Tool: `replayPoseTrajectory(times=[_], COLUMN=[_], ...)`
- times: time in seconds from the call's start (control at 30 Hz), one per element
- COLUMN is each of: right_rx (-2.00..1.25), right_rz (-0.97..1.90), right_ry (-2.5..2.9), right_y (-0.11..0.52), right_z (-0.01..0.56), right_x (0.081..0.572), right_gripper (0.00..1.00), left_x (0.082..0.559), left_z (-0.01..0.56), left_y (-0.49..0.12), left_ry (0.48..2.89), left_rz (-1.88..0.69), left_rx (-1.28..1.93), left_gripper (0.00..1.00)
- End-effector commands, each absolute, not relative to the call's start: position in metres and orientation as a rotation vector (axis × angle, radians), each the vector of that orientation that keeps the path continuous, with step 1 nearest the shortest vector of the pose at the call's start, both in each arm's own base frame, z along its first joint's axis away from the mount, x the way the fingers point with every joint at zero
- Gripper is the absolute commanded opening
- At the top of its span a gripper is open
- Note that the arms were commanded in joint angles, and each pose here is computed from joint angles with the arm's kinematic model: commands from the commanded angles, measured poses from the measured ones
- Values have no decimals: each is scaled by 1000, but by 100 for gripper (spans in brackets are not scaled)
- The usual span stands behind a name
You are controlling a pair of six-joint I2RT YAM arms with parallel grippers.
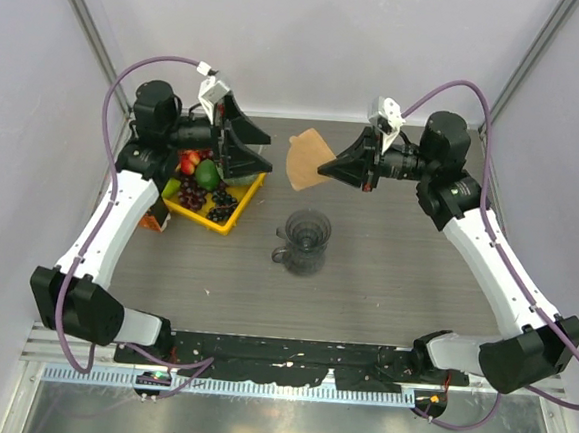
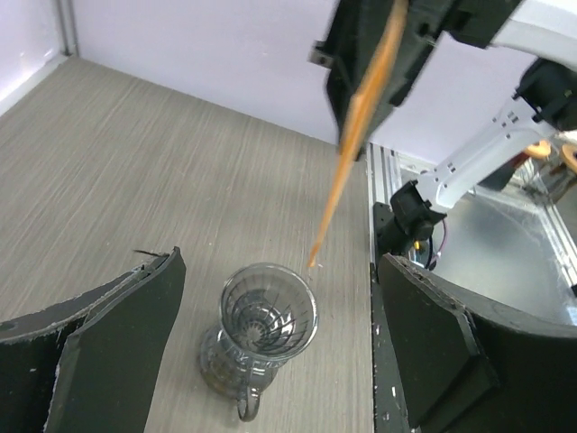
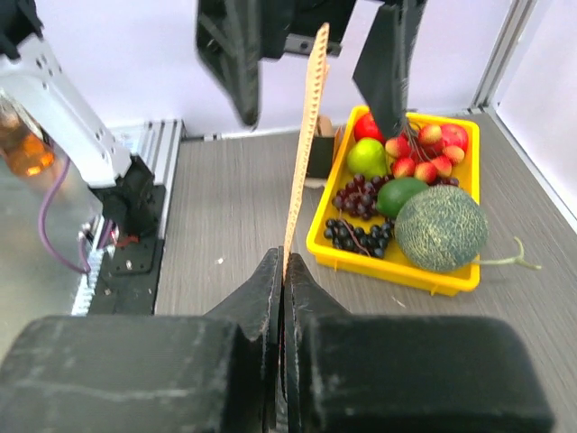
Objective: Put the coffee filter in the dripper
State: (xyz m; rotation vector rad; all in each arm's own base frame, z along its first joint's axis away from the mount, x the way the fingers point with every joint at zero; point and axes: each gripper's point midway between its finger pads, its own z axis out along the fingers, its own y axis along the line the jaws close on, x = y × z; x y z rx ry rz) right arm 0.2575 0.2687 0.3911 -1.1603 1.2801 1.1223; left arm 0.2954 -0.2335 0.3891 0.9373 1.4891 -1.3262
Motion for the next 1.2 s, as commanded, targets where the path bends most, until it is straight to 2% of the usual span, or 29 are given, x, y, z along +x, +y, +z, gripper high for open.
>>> replayPoseTrajectory(times=[0.0, 0.2, 0.3, 0.43, 0.5, 0.53, 0.57, 0.63, 0.7, 0.8, 0.87, 0.97, 1.03, 1.17], right_rx=[-1074, -1052, -1047, -1042, -1037, -1040, -1039, -1059, -1102, -1200, -1259, -1322, -1353, -1395], right_rz=[1177, 1222, 1221, 1196, 1180, 1174, 1168, 1146, 1076, 941, 901, 878, 876, 888], right_ry=[1136, 1112, 1116, 1148, 1168, 1173, 1181, 1234, 1284, 1256, 1258, 1259, 1253, 1255], right_y=[275, 279, 280, 280, 280, 280, 279, 277, 272, 267, 265, 264, 264, 267], right_z=[440, 451, 449, 437, 434, 433, 432, 422, 411, 411, 407, 400, 398, 390], right_x=[253, 249, 249, 254, 257, 257, 257, 257, 259, 267, 268, 266, 264, 260], right_gripper=[5, 5, 5, 7, 11, 13, 22, 36, 45, 50, 50, 36, 31, 28], left_x=[278, 278, 273, 267, 265, 265, 268, 270, 271, 269, 267, 269, 269, 263], left_z=[415, 423, 427, 438, 442, 442, 438, 429, 415, 397, 388, 380, 379, 376], left_y=[-251, -267, -272, -280, -282, -283, -283, -282, -281, -280, -280, -279, -280, -283], left_ry=[1342, 1316, 1299, 1265, 1248, 1249, 1263, 1314, 1373, 1388, 1396, 1439, 1439, 1416], left_rz=[-1258, -1276, -1333, -1412, -1422, -1419, -1413, -1388, -1322, -1199, -1159, -1123, -1098, -1070], left_rx=[1046, 1040, 1032, 1025, 1033, 1033, 1028, 1038, 1061, 1135, 1161, 1154, 1157, 1206], left_gripper=[98, 91, 81, 51, 28, 13, 0, 0, 0, 0, 0, 0, 0, 0])
